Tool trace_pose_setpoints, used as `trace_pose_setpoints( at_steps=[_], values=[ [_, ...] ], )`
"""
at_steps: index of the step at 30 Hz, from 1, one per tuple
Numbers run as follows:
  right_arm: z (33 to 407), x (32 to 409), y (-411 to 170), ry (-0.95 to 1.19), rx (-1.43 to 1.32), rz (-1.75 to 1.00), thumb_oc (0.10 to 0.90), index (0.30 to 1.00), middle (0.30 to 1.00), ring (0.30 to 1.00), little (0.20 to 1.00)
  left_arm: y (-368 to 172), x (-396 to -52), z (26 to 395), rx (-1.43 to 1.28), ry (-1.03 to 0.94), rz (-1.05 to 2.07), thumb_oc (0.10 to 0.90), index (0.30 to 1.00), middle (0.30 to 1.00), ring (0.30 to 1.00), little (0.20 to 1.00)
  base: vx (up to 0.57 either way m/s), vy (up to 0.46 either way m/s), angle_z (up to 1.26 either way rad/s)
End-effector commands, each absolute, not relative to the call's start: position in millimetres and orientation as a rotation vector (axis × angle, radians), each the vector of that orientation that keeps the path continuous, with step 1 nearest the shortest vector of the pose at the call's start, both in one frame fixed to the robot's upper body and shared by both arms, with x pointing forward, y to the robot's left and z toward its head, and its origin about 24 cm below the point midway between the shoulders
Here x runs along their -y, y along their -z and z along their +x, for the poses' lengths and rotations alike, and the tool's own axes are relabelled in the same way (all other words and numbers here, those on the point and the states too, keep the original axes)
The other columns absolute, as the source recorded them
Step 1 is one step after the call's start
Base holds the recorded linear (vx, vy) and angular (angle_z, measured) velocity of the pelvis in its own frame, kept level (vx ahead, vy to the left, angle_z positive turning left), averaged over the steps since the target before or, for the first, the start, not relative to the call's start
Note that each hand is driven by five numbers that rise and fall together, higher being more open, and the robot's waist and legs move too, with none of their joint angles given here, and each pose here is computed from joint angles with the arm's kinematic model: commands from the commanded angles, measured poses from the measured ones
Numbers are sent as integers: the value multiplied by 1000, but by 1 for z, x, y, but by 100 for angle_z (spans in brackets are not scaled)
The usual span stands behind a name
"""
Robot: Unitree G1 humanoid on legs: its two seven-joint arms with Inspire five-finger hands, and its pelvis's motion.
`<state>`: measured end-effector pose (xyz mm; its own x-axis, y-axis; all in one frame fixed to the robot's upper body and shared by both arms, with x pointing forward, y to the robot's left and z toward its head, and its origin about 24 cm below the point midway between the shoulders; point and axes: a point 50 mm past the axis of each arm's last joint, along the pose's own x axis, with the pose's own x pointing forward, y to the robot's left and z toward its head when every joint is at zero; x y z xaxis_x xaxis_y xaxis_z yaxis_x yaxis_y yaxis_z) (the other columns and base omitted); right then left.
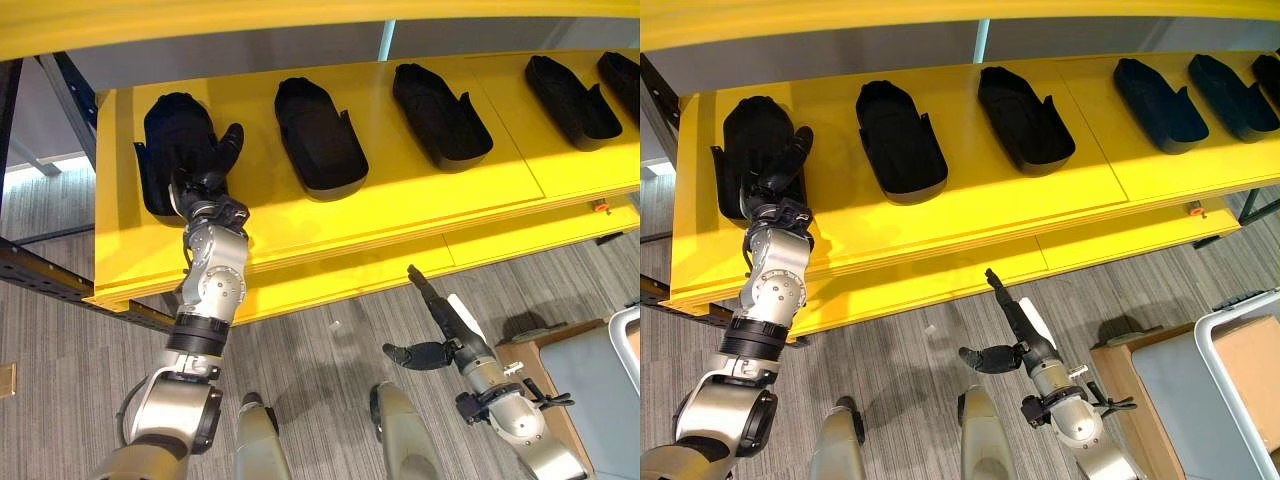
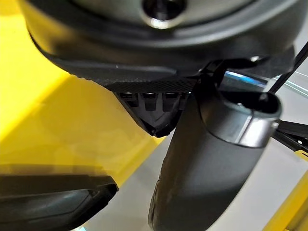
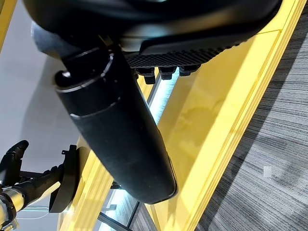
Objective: Move parts from the plastic box to the shelf.
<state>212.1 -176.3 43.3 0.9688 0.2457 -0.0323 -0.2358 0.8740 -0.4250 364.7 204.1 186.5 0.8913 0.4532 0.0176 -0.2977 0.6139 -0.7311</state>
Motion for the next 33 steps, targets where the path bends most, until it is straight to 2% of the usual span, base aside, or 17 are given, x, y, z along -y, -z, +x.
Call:
trace_pose_setpoints(
  at_steps=[1,10,14,17,20,24,31,32,33],
  values=[
    [215,167,-79,-282,213,-396,900,1000,1000,1000,1000,-270,-178,362,508,-224,-808,900,1000,1000,1000,1000,0,0,0],
    [217,168,-81,-284,220,-397,900,1000,1000,1000,1000,-287,-178,354,585,-183,-772,900,1000,1000,1000,1000,0,0,0],
    [218,171,-86,-277,240,-407,900,1000,1000,1000,1000,-304,-184,343,689,-181,-594,900,1000,1000,1000,1000,0,0,0],
    [218,172,-87,-277,243,-406,900,1000,1000,1000,1000,-305,-188,341,705,-197,-569,900,1000,1000,1000,1000,0,0,0],
    [219,176,-89,-282,249,-399,900,1000,1000,1000,1000,-317,-204,333,793,-261,-332,900,1000,1000,1000,1000,0,0,0],
    [219,177,-90,-283,252,-396,900,1000,1000,1000,1000,-320,-209,328,824,-275,-244,900,1000,1000,1000,1000,0,0,0],
    [218,185,-94,-284,269,-373,900,1000,1000,1000,1000,-319,-230,297,915,-268,365,900,1000,1000,1000,1000,0,0,0],
    [218,185,-94,-285,269,-373,900,1000,1000,1000,1000,-318,-230,297,914,-269,366,900,1000,1000,1000,1000,0,0,0],
    [218,186,-94,-285,269,-366,900,1000,1000,1000,1000,-312,-238,284,912,-261,537,900,1000,1000,1000,1000,0,0,0]
  ],
)
